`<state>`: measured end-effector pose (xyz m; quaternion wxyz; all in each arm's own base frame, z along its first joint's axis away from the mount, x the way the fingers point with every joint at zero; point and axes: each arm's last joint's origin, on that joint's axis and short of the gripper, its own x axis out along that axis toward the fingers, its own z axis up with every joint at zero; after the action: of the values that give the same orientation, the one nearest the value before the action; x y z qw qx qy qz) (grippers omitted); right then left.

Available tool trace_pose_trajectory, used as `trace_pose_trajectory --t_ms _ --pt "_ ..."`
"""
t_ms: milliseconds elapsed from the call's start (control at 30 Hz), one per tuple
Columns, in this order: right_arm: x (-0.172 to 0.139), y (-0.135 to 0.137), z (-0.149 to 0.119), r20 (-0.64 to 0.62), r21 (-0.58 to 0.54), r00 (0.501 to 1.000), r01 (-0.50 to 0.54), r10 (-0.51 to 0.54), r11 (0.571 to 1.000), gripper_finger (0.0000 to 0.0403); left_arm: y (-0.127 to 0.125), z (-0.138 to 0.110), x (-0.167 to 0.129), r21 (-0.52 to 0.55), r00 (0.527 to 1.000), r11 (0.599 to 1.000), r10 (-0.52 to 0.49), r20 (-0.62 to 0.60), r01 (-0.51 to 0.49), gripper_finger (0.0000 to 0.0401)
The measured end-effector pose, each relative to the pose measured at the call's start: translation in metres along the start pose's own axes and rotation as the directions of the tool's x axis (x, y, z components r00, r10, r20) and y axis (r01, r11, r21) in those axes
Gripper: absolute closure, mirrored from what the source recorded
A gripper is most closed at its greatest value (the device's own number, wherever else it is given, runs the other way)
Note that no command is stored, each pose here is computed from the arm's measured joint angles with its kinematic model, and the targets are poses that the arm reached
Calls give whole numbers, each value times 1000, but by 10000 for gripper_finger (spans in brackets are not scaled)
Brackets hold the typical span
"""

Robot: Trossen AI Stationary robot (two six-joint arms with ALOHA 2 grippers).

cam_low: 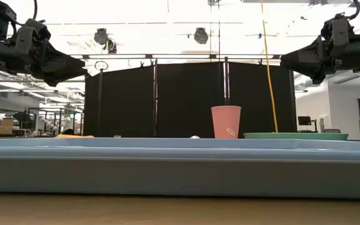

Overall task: Set up tray
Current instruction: Put the pink cup on the top right of the blue serving tray

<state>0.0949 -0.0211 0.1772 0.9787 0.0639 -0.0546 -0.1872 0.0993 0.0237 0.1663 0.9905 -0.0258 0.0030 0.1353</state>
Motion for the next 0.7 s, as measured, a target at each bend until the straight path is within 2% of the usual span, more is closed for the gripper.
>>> trace_pose_trajectory --t_ms 333,467,700 --pt "0 0 -1 -10 5 1000 1 -1 1000 280 0 3 0 -6 999 1000 13 32 -13 192" --pt "0 0 -2 -22 -36 1000 4 -5 999 280 0 3 0 -8 999 1000 19 34 -19 192" --pt "0 0 4 41 32 999 -3 2 999 280 1 2 0 -10 999 1000 28 17 -28 192"
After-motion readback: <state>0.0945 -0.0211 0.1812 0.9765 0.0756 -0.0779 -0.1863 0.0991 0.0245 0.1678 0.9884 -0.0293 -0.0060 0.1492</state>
